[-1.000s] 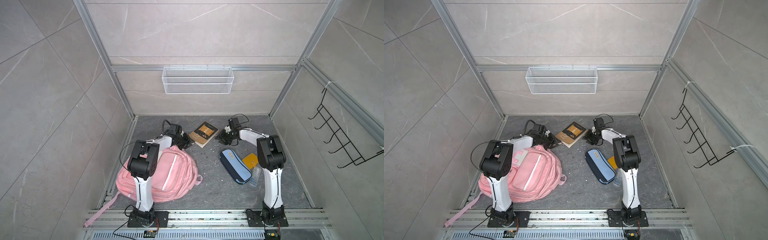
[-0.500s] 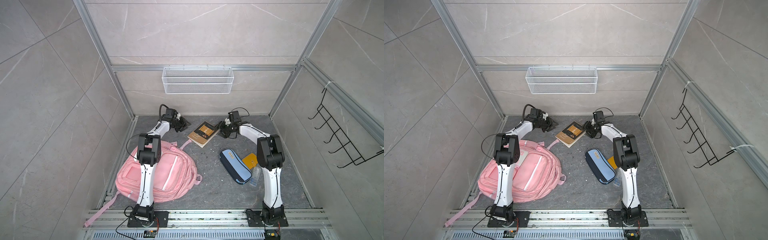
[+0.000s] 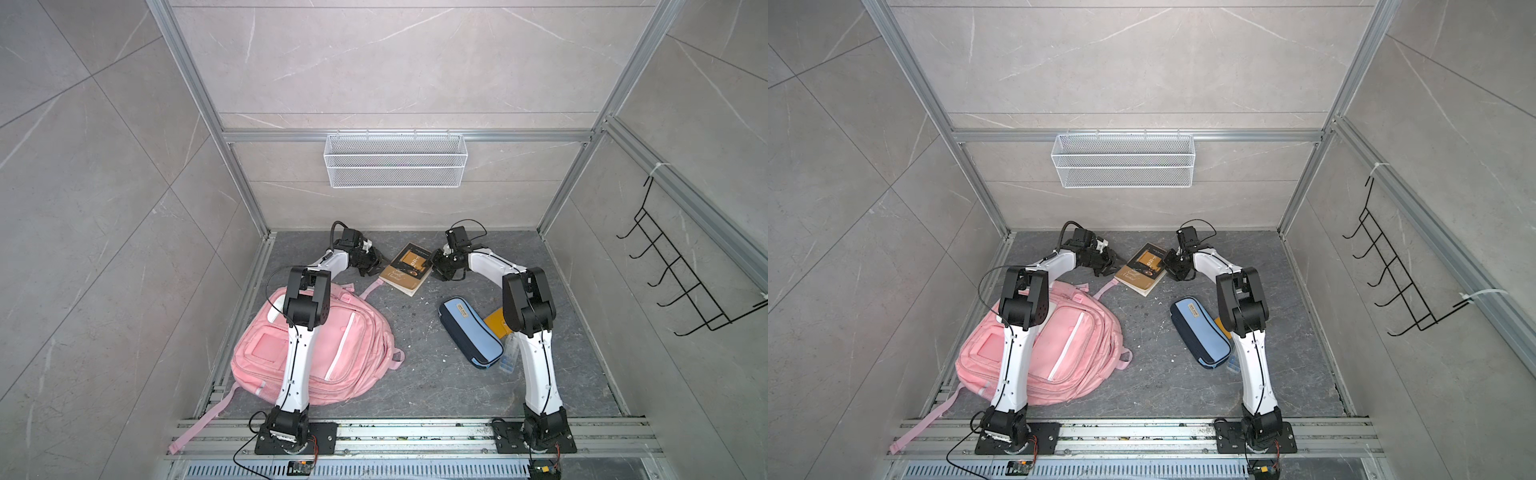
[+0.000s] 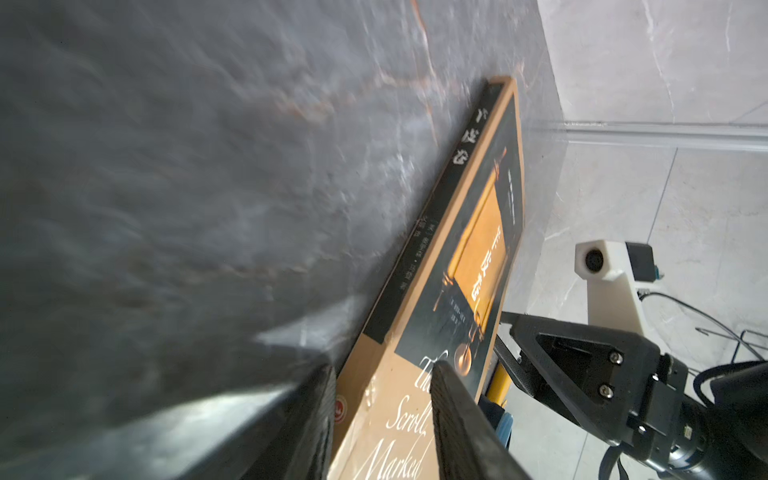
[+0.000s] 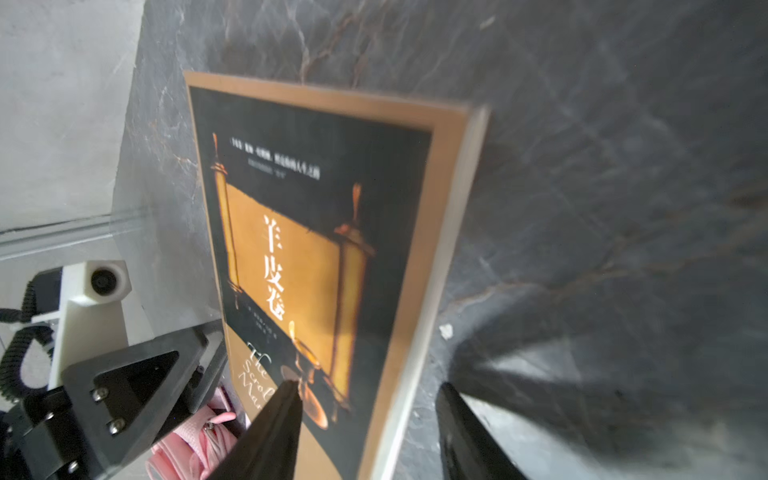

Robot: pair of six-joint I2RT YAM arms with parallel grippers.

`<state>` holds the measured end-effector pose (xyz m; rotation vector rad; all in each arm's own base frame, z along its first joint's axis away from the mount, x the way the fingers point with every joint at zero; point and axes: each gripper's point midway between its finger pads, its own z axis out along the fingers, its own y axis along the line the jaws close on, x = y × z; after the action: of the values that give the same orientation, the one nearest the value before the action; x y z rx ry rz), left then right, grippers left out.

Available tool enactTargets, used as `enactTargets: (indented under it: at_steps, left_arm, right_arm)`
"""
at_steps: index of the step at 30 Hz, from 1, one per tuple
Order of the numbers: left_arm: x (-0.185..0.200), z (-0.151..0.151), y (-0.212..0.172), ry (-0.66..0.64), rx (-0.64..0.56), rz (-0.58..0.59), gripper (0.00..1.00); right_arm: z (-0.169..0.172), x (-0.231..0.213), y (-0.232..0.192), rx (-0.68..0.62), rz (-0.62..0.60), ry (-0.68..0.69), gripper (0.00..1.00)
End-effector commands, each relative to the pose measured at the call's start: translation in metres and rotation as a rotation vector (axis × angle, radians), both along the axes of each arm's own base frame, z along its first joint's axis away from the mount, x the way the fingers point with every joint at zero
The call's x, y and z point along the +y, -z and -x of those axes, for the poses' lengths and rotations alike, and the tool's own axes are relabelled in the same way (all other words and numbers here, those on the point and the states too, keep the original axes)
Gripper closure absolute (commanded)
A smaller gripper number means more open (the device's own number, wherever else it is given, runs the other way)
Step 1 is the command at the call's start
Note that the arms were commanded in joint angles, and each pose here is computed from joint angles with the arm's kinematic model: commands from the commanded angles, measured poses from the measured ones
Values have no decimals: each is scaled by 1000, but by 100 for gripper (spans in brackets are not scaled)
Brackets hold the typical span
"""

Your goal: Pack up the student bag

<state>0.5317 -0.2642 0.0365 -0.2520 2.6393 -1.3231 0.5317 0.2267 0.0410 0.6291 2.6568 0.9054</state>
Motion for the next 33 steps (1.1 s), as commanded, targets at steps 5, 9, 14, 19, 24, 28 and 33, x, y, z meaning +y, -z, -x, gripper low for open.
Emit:
enactTargets:
  at_steps: [5, 9, 14, 19, 24, 28, 33]
  left_arm:
    - [-56, 65, -9, 147, 61, 55, 58]
    - [-78, 72, -29, 163, 41, 150, 58]
    - [-98, 67, -62, 187, -16, 245, 58]
    - [-107, 57, -83, 159, -43, 353, 58]
    - [-117, 55, -106, 164, -92, 435, 58]
    - [-125, 61, -110, 192, -103, 443, 58]
    - [-116, 65, -107, 160, -105, 353, 59]
  right_arm:
    - [16, -11, 37, 75, 86, -9, 66]
    - [24, -14, 45, 96, 106, -23, 74]
    - [30, -18, 46, 95, 125, -32, 75]
    - [33, -18, 45, 99, 128, -39, 75]
    - [39, -19, 45, 105, 124, -46, 76]
    - [43, -20, 45, 108, 124, -50, 75]
    - [42, -21, 43, 104, 125, -52, 76]
